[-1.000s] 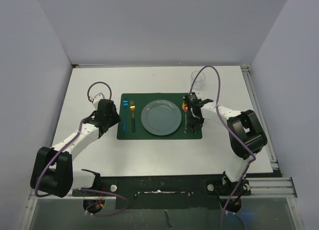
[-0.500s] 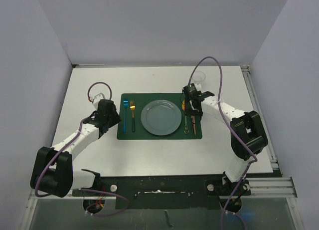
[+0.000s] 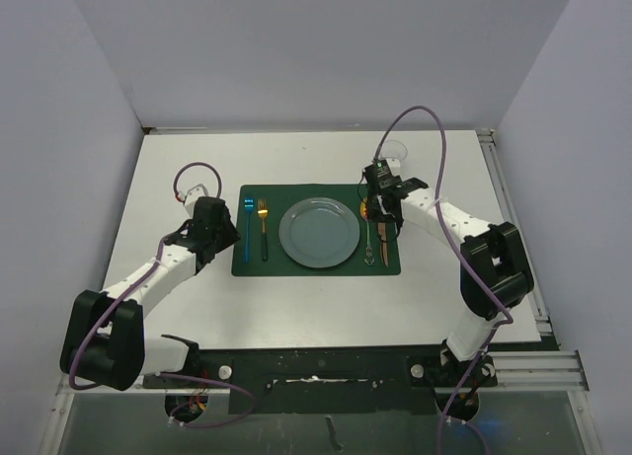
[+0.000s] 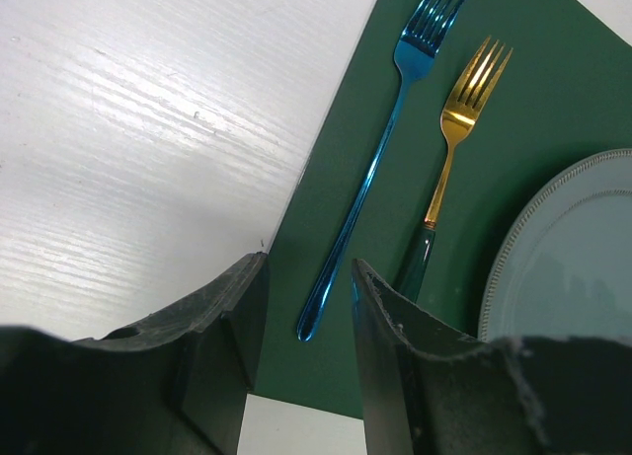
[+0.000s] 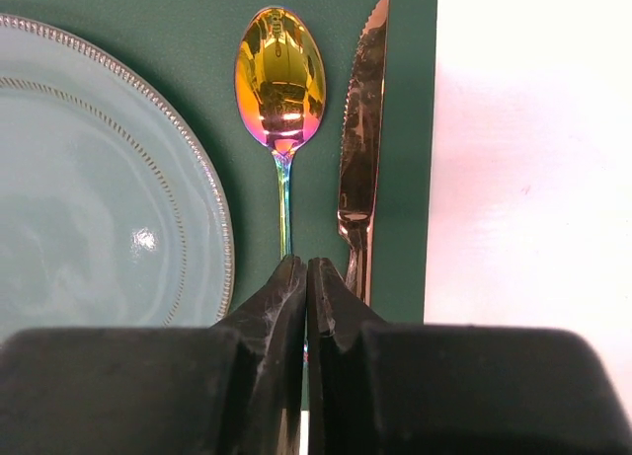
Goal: Set the dinner table for one person
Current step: Move the cup to the center of the board.
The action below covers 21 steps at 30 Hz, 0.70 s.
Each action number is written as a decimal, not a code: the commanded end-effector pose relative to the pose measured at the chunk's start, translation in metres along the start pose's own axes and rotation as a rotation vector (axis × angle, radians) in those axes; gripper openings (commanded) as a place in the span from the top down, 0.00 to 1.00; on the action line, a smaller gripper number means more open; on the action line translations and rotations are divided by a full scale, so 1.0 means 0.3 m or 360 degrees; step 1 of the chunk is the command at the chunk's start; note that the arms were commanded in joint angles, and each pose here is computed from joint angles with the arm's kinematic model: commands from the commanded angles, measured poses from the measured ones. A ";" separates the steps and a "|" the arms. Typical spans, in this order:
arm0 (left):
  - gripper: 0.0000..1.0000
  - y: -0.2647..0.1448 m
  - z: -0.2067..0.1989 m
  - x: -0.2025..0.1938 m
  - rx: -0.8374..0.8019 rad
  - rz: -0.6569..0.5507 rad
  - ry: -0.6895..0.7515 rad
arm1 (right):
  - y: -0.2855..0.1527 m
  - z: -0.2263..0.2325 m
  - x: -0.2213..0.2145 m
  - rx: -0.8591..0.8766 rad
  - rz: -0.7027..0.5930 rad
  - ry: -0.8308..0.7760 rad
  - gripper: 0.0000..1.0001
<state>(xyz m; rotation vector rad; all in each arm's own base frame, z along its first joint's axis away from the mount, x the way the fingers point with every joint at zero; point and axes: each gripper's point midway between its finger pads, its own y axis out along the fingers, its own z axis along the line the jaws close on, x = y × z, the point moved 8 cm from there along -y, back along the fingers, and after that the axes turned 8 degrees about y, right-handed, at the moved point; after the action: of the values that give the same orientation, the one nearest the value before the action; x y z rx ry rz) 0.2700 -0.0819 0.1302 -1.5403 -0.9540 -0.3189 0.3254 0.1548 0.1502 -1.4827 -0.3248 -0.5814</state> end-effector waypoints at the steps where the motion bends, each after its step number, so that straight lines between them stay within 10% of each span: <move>1: 0.63 -0.005 -0.014 0.030 -0.0049 -0.0073 -0.0011 | -0.018 0.011 0.021 0.0024 -0.0098 0.0038 1.00; 21: 0.63 0.040 -0.002 0.052 0.0047 -0.0065 -0.0010 | -0.002 -0.227 0.115 -0.0138 -0.0188 0.0312 1.00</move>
<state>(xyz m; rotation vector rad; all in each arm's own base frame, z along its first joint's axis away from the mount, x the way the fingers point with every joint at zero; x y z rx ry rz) 0.2711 -0.0799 0.1181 -1.5110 -0.9244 -0.2887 0.3402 0.1126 0.1459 -1.5449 -0.2508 -0.7107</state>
